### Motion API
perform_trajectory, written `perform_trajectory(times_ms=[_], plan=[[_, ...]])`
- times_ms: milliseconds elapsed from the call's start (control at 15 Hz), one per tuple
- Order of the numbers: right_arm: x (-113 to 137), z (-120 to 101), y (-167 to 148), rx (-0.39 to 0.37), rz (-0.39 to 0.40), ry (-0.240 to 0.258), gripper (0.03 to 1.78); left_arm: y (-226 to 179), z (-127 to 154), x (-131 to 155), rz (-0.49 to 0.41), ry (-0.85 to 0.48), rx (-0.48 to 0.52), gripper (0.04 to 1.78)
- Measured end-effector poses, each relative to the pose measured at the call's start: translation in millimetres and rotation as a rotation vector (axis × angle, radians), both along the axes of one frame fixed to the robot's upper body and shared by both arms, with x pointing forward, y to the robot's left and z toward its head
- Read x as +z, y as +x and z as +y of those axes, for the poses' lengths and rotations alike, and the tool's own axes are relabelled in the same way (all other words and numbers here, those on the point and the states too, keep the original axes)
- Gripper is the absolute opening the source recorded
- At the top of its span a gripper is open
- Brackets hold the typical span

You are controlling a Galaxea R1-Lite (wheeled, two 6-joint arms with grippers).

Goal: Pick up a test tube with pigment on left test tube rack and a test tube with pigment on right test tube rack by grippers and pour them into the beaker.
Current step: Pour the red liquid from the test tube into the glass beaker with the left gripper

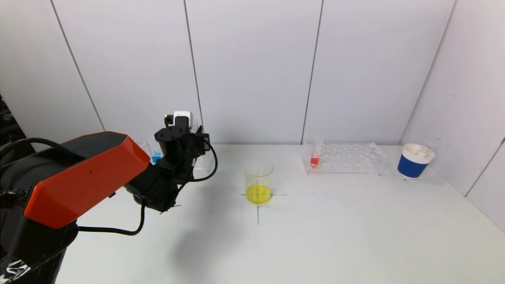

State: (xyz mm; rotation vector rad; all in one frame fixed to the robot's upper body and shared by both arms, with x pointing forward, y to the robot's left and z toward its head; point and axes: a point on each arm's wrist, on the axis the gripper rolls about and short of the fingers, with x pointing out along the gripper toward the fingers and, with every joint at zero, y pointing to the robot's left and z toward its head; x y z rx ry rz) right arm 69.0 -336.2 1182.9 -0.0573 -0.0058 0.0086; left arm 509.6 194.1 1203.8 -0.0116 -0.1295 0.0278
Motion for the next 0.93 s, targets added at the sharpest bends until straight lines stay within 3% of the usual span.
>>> perform_trajectory(times_ms=[933], plan=[[0, 0, 0, 0.000, 0.000, 0.000, 1.77, -23, 2, 96, -0.016, 0.030, -0.039, 0.46]])
